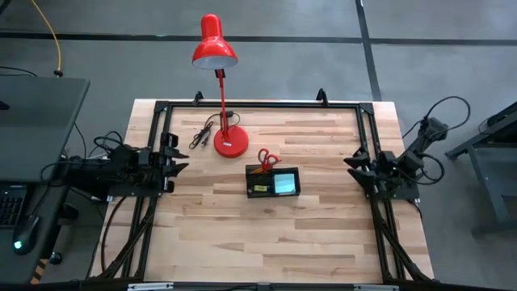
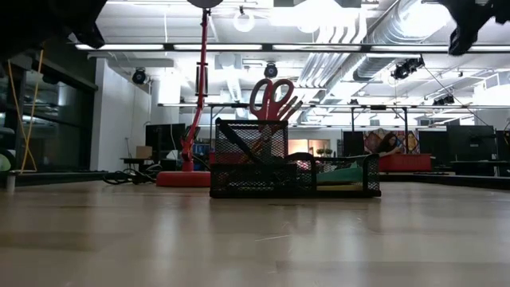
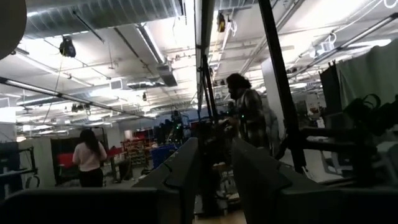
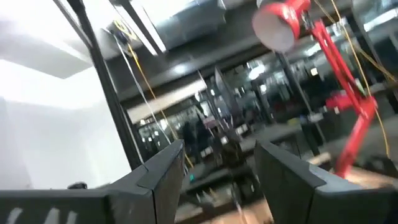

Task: Pick and place office supplies into organizer
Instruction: Return to Home Position

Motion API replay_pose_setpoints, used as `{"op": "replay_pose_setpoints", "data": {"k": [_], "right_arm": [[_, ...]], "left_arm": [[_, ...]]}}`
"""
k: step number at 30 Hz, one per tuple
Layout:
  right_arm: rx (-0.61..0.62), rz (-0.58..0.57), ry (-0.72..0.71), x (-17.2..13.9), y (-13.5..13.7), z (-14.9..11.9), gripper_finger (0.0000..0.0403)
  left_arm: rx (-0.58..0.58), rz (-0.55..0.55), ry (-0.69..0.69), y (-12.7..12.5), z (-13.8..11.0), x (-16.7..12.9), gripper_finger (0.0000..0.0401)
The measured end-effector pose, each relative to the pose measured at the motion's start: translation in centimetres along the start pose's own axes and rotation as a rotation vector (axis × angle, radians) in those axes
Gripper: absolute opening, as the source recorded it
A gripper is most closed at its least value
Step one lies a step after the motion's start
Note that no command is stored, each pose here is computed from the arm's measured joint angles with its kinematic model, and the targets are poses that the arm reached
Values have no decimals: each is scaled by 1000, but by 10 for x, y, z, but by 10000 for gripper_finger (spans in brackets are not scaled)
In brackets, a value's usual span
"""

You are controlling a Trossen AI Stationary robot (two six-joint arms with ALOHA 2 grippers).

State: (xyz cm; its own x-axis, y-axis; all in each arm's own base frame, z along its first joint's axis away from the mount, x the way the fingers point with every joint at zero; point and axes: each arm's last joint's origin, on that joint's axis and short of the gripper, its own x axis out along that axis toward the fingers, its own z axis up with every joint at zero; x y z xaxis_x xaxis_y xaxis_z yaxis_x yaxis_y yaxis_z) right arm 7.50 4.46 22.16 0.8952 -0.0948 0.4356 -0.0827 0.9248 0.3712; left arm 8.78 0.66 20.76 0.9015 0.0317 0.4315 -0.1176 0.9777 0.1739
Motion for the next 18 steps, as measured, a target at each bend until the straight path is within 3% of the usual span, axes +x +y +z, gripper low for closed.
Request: {"op": "replay_pose_setpoints", "data": {"k": [5,10,14,18], "right_arm": [[36,6,43,-7,-9,-1,186],[-32,81,45,-7,-9,-2,184],[-70,115,118,-8,-8,-10,180],[-50,107,278,-11,-10,-27,179]], "left_arm": [[6,20,38,0,-3,0,88],[-23,-9,72,-1,-7,0,88],[-36,-112,153,-5,-15,-1,88],[-19,-136,201,-7,-20,-2,88]]}}
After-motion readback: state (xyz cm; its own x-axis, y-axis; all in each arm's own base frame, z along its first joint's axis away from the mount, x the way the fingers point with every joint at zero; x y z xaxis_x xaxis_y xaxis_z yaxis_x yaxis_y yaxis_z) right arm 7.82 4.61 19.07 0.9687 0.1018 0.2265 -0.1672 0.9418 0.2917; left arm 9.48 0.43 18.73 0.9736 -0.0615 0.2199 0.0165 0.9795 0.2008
